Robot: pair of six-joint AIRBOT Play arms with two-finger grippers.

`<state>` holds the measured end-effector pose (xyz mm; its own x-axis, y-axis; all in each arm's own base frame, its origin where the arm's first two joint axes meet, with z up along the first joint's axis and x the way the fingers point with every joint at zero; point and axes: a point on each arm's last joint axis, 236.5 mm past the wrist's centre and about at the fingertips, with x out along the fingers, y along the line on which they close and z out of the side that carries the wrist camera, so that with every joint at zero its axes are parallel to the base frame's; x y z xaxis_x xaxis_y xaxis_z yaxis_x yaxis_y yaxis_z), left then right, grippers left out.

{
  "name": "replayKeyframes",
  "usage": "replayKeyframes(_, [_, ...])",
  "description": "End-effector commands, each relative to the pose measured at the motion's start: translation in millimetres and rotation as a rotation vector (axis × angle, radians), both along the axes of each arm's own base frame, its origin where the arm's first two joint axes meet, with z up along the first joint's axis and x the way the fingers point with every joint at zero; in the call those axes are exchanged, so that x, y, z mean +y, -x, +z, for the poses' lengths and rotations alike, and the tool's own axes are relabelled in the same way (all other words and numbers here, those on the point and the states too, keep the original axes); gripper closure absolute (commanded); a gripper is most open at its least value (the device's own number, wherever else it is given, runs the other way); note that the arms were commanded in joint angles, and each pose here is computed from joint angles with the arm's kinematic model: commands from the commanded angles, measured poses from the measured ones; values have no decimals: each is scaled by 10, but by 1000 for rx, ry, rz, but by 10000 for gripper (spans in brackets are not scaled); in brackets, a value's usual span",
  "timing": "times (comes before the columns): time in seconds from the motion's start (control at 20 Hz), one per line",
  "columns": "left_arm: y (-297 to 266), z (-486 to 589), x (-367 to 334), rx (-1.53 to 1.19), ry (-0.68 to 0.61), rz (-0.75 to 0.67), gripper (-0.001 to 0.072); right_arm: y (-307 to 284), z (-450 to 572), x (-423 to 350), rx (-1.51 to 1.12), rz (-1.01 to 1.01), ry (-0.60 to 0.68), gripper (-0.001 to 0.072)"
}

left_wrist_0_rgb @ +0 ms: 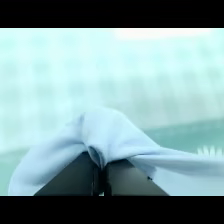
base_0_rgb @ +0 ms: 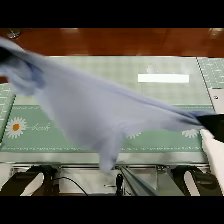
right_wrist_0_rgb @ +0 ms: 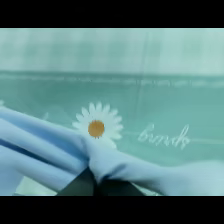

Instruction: Fold the shirts.

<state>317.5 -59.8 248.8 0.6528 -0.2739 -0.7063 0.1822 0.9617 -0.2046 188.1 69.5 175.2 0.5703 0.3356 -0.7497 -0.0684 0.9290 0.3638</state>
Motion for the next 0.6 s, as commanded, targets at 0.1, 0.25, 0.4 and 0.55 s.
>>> replayKeyframes(0.1, [-100,-1836,-286,398,183,24,682,-620,-1030,-151,112,-104,-66,694])
replayKeyframes(0.25, [-359,-2256,-397,469,260,46,682,-1163,-1403,-342,147,-171,-65,694])
replayKeyframes(0.4, [-717,-2328,-641,430,409,35,682,-1647,-1757,-471,205,-231,-88,693])
replayKeyframes(0.55, [-963,-2354,-779,398,513,77,682,-2060,-1955,-418,266,-256,-176,693])
